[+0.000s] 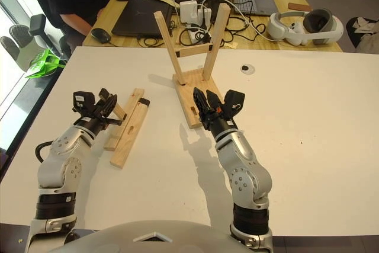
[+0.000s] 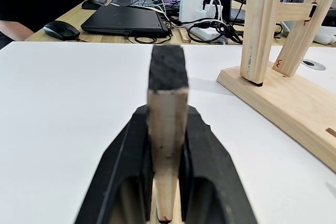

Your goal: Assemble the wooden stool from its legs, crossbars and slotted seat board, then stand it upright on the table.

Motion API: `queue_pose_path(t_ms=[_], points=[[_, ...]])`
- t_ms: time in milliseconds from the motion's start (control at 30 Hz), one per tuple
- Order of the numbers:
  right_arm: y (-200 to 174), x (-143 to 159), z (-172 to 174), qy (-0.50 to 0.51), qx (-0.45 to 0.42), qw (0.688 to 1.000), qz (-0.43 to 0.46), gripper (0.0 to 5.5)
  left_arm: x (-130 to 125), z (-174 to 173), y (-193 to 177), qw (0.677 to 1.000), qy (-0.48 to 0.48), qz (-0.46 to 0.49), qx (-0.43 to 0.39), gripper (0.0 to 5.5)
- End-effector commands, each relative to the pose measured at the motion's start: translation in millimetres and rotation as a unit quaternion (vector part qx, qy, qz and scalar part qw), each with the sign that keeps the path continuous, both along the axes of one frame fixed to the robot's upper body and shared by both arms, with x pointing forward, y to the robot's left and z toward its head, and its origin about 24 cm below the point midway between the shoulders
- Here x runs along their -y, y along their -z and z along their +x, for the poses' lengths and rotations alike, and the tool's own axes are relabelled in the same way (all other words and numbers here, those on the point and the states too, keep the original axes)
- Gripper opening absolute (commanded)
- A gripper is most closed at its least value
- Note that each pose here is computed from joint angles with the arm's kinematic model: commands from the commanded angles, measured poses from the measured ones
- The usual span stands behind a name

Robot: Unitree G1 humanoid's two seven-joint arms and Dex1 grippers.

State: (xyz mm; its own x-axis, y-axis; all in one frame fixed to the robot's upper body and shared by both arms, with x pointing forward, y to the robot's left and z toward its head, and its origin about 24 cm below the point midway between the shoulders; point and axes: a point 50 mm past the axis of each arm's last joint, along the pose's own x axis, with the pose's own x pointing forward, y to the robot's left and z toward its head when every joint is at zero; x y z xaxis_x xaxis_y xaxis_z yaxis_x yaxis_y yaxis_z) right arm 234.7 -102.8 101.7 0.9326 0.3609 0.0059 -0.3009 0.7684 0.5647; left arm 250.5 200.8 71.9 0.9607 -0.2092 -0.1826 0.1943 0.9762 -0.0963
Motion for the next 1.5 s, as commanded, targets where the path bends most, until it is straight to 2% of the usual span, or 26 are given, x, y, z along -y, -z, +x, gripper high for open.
queue_pose_path(t_ms=[33,267,467,600,733,933,1067,1200,1267,1367,1500], points=[[-2,0,2,0.006,0.005,1.0,0.0,2.33,21,-8,0,0.999,0.011,-0.032,-0.027,0.4],[-1,-4,3,0.004,0.009,1.0,-0.002,2.33,69,-2,-22,0.997,0.065,-0.03,0.012,0.4],[-1,-6,3,-0.001,0.016,1.0,-0.006,2.33,76,-1,-17,0.997,0.08,-0.003,0.018,0.4],[-1,-6,3,0.0,0.017,1.0,-0.007,2.33,82,2,-29,0.994,0.096,0.01,0.045,0.4],[-1,-6,2,-0.001,0.017,1.0,-0.009,2.33,71,11,-41,0.994,0.076,0.037,0.071,0.4],[-1,-5,2,0.001,0.017,1.0,-0.012,2.33,34,27,-69,0.992,0.019,0.063,0.109,0.4],[-2,-6,2,-0.005,0.02,1.0,-0.015,2.33,22,19,-36,0.997,-0.008,0.06,0.05,0.4],[-4,-5,3,-0.01,0.022,1.0,-0.017,2.33,31,-6,21,0.991,0.034,0.055,-0.119,0.4],[-4,-5,3,-0.011,0.023,1.0,-0.018,2.33,39,-16,32,0.981,0.073,0.063,-0.17,0.4],[-6,-6,5,-0.012,0.026,0.999,-0.019,2.33,40,-10,21,0.982,0.071,0.06,-0.162,0.4],[-8,-8,7,-0.015,0.033,0.999,-0.02,2.33,41,3,0,0.991,0.057,0.057,-0.107,0.4]])
